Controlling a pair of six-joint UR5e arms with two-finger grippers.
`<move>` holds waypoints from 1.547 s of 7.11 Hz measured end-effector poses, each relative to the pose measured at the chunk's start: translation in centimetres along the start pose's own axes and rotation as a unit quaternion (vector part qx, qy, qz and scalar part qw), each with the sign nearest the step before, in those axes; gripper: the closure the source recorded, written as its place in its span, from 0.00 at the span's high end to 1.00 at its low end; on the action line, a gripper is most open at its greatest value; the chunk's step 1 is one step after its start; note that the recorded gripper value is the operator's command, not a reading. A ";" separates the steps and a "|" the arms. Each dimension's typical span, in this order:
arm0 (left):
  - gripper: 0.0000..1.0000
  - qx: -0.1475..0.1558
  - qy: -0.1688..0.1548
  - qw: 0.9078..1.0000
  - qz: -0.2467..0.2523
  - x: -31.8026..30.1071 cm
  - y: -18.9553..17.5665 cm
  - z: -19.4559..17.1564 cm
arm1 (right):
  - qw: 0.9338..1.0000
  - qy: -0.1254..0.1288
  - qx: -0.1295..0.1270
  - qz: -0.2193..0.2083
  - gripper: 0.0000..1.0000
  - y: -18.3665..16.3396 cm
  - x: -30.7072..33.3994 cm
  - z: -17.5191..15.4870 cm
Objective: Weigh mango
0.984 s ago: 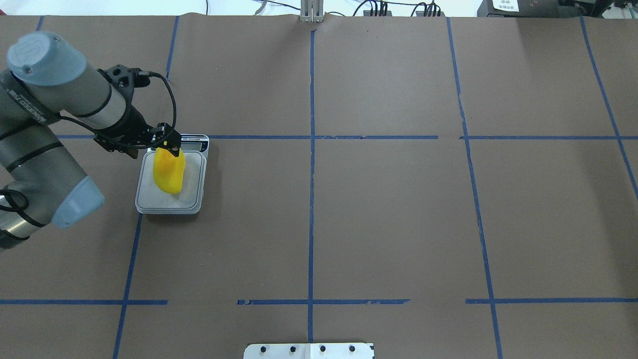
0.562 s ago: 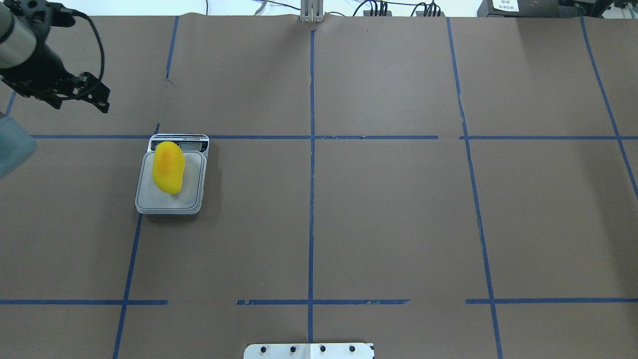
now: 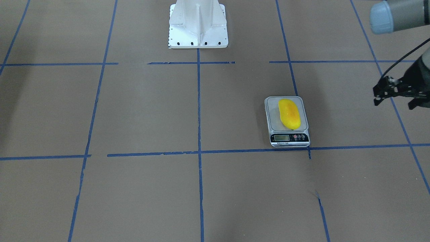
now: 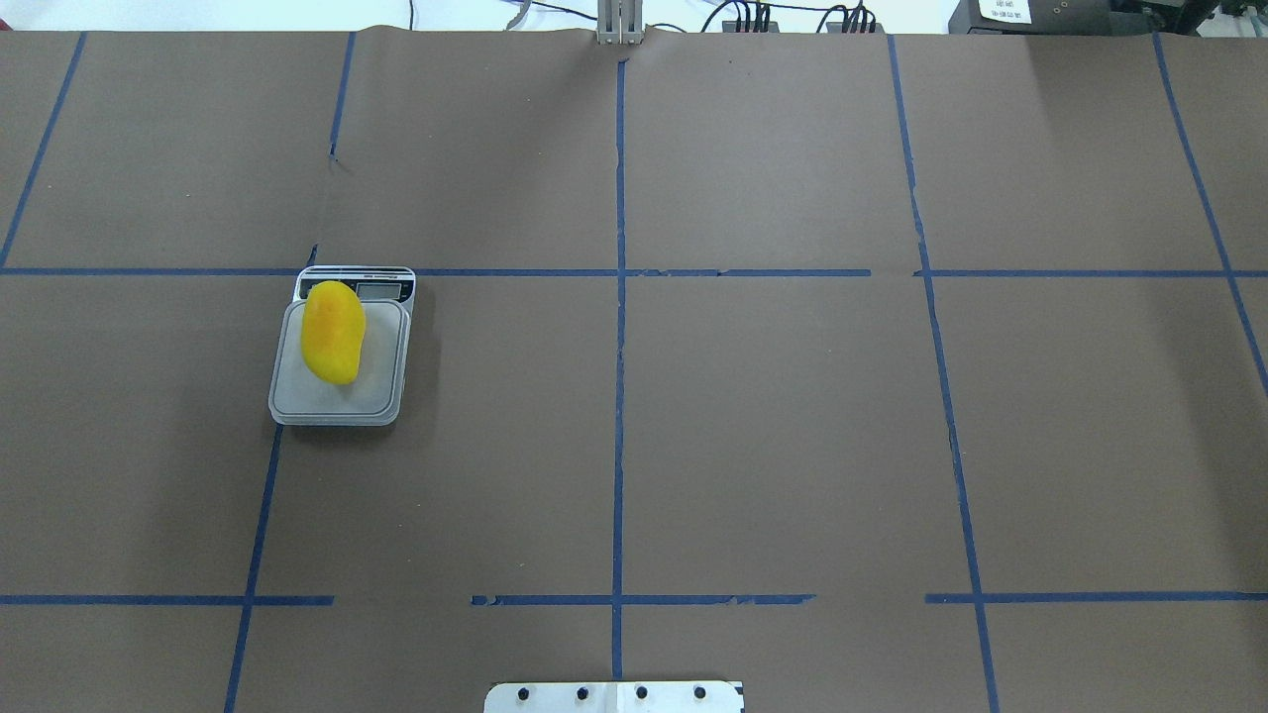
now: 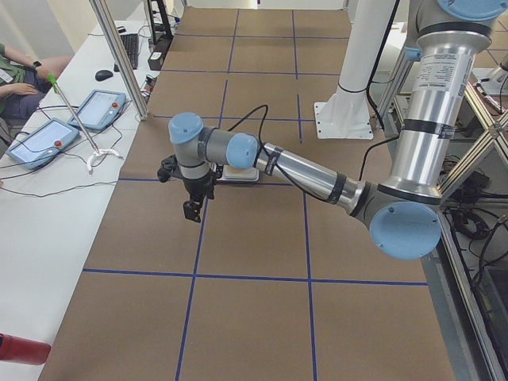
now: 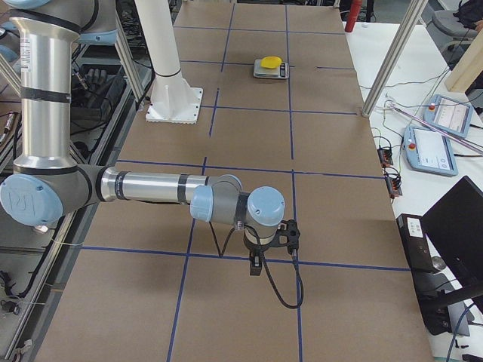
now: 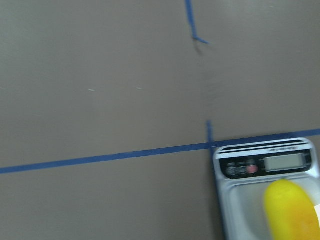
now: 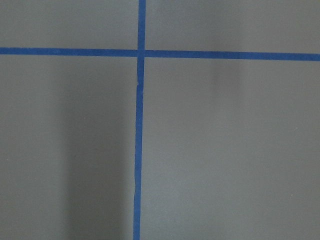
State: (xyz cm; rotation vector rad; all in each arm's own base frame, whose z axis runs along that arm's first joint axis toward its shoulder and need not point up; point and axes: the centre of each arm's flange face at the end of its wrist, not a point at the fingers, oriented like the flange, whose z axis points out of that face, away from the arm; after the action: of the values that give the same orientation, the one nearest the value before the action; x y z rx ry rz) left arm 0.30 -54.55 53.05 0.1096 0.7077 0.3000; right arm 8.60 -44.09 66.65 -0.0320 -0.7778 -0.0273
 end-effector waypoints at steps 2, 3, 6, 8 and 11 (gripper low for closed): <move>1.00 0.001 0.007 1.000 0.001 -5.7 4.9 2.6 | 1.000 0.000 0.000 0.000 1.00 0.0 0.0 0.0; 1.00 0.002 0.009 1.000 -0.006 -7.4 6.6 3.5 | 1.000 0.000 0.000 0.000 1.00 0.0 0.0 0.0; 1.00 -0.001 0.044 0.998 -0.055 -10.7 9.0 5.4 | 1.000 0.000 0.000 0.000 1.00 0.0 0.0 0.0; 1.00 0.004 0.048 0.993 -0.106 -11.7 9.5 4.9 | 1.000 0.000 0.000 0.000 1.00 0.0 0.0 0.0; 1.00 0.009 0.045 0.983 -0.180 -11.9 9.5 4.2 | 1.000 0.000 0.000 0.000 1.00 0.0 0.0 0.0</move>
State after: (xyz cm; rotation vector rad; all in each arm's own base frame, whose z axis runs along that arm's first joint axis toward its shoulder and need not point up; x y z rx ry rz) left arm -7.74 -49.14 65.52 -0.0154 0.8059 -0.0486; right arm 8.61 -44.14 66.61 -0.0310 -0.7777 -0.0277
